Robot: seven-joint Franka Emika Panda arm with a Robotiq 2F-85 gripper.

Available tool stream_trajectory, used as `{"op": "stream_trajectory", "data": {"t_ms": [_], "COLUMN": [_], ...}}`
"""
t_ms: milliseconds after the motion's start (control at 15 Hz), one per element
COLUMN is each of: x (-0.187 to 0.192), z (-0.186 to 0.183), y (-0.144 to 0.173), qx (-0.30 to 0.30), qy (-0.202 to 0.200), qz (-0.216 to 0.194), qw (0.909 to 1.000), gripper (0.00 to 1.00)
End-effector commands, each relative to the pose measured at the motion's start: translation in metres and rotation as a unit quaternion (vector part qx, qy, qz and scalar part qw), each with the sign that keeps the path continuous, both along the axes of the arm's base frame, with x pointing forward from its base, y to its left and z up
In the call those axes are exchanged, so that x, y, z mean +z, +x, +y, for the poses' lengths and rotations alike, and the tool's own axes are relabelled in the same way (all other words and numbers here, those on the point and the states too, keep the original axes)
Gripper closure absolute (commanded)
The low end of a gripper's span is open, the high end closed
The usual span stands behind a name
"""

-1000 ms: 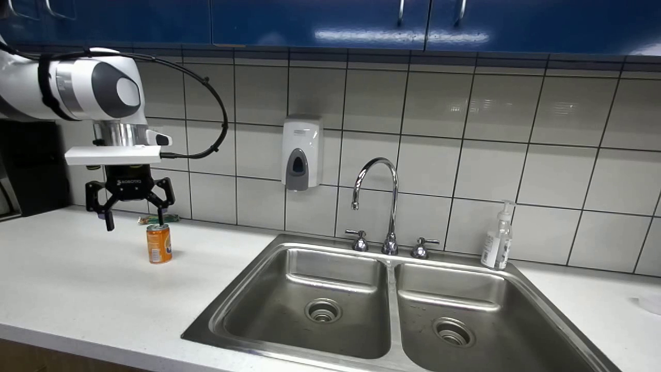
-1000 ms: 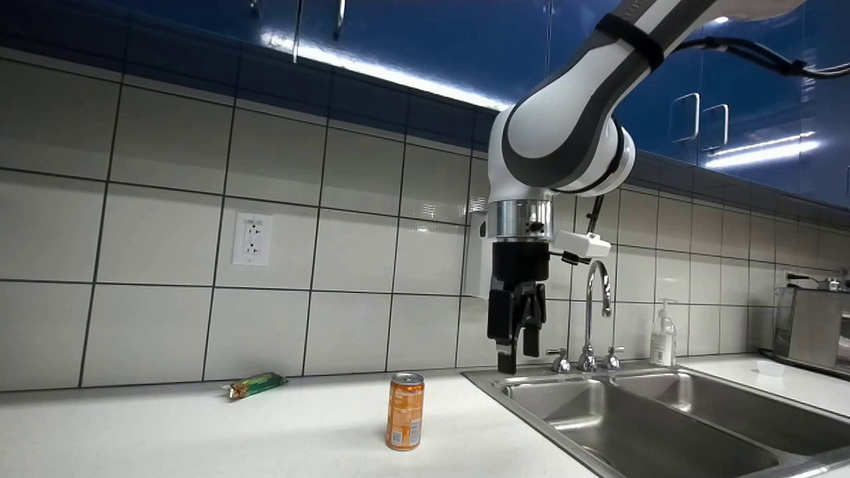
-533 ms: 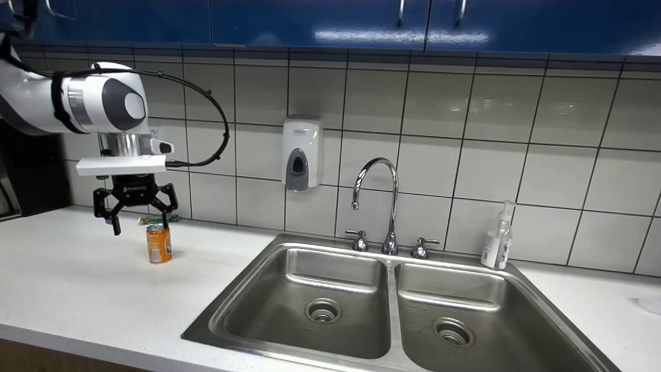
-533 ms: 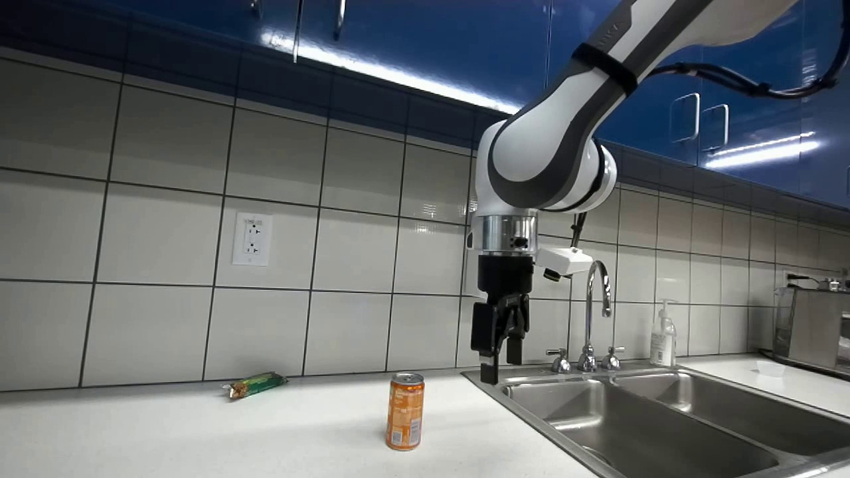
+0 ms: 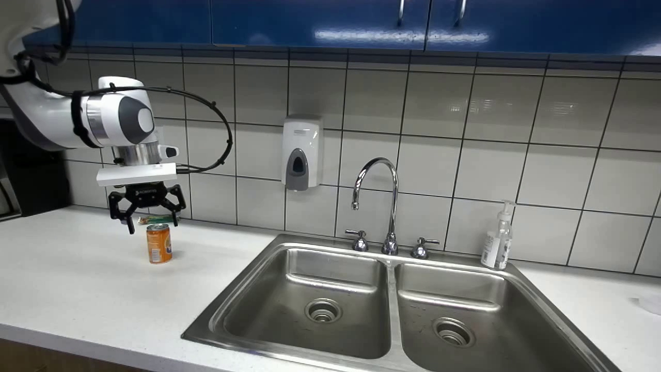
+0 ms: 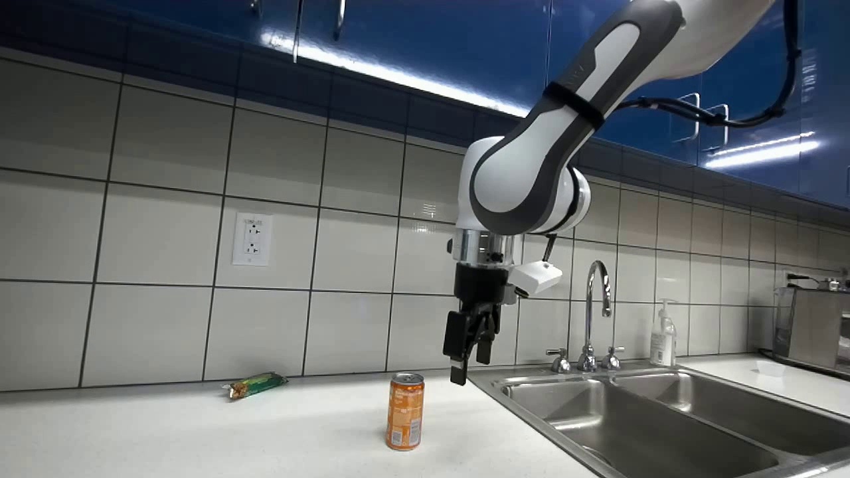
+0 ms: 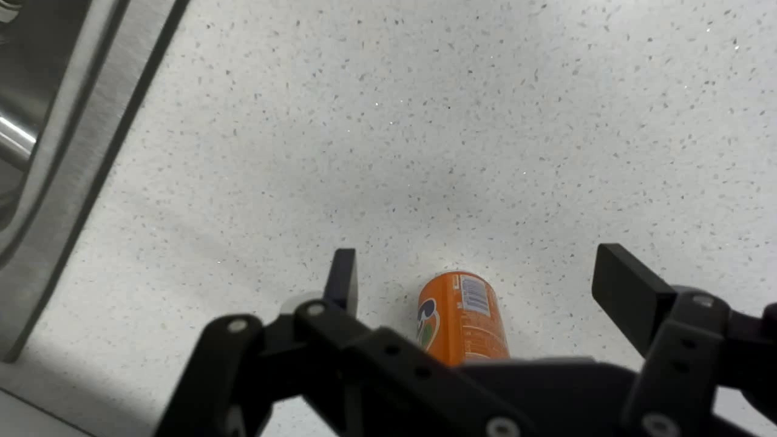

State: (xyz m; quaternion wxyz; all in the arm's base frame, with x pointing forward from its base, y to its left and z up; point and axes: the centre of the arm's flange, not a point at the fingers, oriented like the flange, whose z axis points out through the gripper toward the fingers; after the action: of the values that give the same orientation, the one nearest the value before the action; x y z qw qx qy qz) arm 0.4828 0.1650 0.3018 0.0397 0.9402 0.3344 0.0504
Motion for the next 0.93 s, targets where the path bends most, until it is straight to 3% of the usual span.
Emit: {"op": "stream_trajectory", "data": {"t_ms": [0, 867], "x": [-0.016, -0.03], "z": [0.009, 0.05], "y": [0.027, 0.055], "qx": [0.008, 0.056], "qy": [0.003, 0.002], "qz": [0.001, -0.004], "qw": [1.0, 0.9984], "gripper": [0.0, 0.0]}}
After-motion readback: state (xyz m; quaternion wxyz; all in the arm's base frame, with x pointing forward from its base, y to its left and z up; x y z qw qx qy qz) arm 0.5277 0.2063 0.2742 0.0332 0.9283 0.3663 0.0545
